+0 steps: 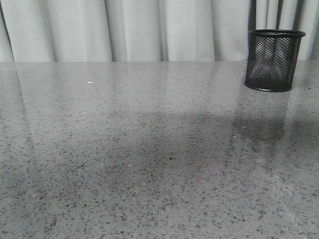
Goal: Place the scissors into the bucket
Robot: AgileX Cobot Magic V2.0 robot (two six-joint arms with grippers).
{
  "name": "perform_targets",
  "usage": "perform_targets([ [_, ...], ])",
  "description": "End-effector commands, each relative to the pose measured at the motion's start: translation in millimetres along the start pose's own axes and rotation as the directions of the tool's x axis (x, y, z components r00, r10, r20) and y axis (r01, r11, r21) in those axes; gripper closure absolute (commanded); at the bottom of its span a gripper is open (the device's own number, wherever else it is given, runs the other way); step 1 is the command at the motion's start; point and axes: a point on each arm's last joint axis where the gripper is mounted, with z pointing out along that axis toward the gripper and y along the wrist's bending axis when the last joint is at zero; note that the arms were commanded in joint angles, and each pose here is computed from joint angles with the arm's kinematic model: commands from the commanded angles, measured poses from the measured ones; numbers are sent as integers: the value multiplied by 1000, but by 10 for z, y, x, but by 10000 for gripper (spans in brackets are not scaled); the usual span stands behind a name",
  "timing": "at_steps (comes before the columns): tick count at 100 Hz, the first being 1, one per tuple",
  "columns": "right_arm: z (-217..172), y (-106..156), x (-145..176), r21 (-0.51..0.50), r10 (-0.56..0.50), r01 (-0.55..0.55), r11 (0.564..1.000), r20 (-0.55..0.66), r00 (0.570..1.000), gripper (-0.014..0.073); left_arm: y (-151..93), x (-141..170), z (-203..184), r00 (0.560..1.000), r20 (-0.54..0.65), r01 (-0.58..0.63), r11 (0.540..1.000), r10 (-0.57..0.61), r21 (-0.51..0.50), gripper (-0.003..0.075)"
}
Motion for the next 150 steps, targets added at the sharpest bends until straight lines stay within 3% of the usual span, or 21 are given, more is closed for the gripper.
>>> perform_targets([
  [1, -41, 110, -88, -31, -30, 32, 999, 53, 998, 653, 91, -62, -222, 996, 88, 21, 997, -14, -80, 400],
  [5, -41, 110, -88, -31, -30, 32, 999, 52, 998, 653, 102, -51, -221, 996, 84, 25, 996, -18, -84, 308],
  [12, -41, 107, -83, -28, -33, 35, 999, 47, 998, 652, 134, -36, -229, 995, 90, 63, 993, -54, -99, 228],
  [30, -43, 14, -69, 76, -44, 42, 996, 26, 999, 652, 352, 152, -331, 979, 66, 201, 959, -191, -200, 267],
  [43, -75, -90, -117, 222, -67, 55, 974, 46, 997, 652, 577, 430, -494, 933, 53, 355, 888, -356, -290, 301],
  [55, -171, -132, -216, 385, -130, 105, 917, 39, 991, 652, 736, 747, -690, 872, 40, 466, 801, -489, -376, 302],
  [72, -368, -238, -435, 602, -171, 131, 788, 10, 985, 652, 850, 1147, -987, 777, 39, 571, 678, -628, -462, 302],
  [83, -459, -292, -591, 681, -185, 144, 718, -12, 983, 652, 875, 1314, -1172, 727, 69, 615, 603, -683, -509, 302],
  [95, -480, -371, -713, 730, -172, 157, 665, -54, 984, 652, 860, 1406, -1350, 701, 92, 625, 548, -707, -556, 302],
  [107, -439, -516, -815, 757, -144, 161, 633, -89, 986, 652, 831, 1422, -1454, 696, 107, 624, 525, -710, -578, 302],
  [132, -291, -894, -918, 782, -88, 176, 597, -155, 984, 652, 812, 1408, -1489, 699, 114, 623, 524, -706, -581, 302],
  [150, -173, -1113, -991, 779, -43, 170, 603, -181, 983, 652, 813, 1399, -1474, 696, 122, 634, 525, -708, -567, 302],
])
